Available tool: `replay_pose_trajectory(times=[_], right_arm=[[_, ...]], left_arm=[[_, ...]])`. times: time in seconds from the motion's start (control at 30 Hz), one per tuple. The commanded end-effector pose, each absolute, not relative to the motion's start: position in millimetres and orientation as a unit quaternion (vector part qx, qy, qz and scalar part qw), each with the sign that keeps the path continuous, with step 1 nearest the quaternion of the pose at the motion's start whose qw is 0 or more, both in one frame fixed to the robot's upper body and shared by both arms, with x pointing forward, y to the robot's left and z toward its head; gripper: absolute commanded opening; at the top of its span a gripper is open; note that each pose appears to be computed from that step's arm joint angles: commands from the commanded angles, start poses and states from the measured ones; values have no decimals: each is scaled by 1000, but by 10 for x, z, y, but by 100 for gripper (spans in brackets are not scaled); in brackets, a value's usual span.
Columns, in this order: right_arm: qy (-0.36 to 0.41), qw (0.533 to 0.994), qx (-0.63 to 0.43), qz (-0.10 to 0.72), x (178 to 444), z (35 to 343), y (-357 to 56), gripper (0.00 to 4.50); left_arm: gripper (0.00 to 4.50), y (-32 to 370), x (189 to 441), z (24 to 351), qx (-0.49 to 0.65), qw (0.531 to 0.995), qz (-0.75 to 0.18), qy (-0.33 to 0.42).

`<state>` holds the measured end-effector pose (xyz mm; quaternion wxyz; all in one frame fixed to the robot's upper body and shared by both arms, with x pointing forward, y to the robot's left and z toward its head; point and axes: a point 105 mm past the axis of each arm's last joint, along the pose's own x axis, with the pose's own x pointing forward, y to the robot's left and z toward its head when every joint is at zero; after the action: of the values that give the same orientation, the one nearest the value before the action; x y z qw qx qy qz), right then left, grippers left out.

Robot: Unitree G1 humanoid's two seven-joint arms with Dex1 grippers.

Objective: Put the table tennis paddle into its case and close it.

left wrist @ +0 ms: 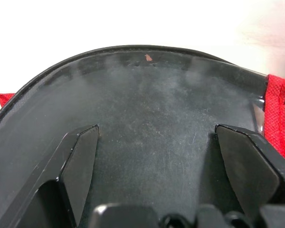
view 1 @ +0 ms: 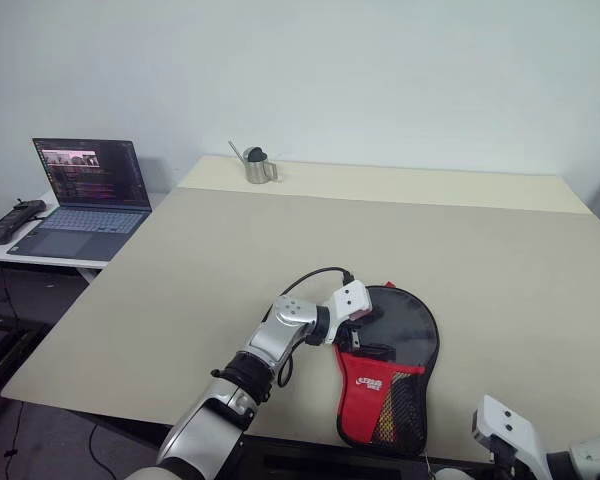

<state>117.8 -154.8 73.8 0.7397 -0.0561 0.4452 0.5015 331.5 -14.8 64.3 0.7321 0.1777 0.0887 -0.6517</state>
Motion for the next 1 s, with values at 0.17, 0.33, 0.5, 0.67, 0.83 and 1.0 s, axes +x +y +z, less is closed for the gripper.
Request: replay_pose_trajectory(times=[0.17,0.33,0.5,0.67,0.83,1.0], right_arm=[[433,723,-30,538,1103,731,-1331,55],[423,726,-23,542,1142,761,-1297,55],[431,738,-37,517,1197,663,-1388,55],[437,747,-30,500,1251,610,-1525,185],[404,767,-18,497,1347,756,-1591,356],[343,795,-14,501,1469,1092,-1607,448]], left_arm=[[426,-90,3162,166,204,705,-656,177],[426,-114,3173,173,205,705,-656,175],[426,-137,3176,178,202,707,-655,172],[426,-147,3165,170,201,708,-656,170],[426,-151,3177,180,199,711,-653,168],[426,-144,3188,194,196,715,-651,164]])
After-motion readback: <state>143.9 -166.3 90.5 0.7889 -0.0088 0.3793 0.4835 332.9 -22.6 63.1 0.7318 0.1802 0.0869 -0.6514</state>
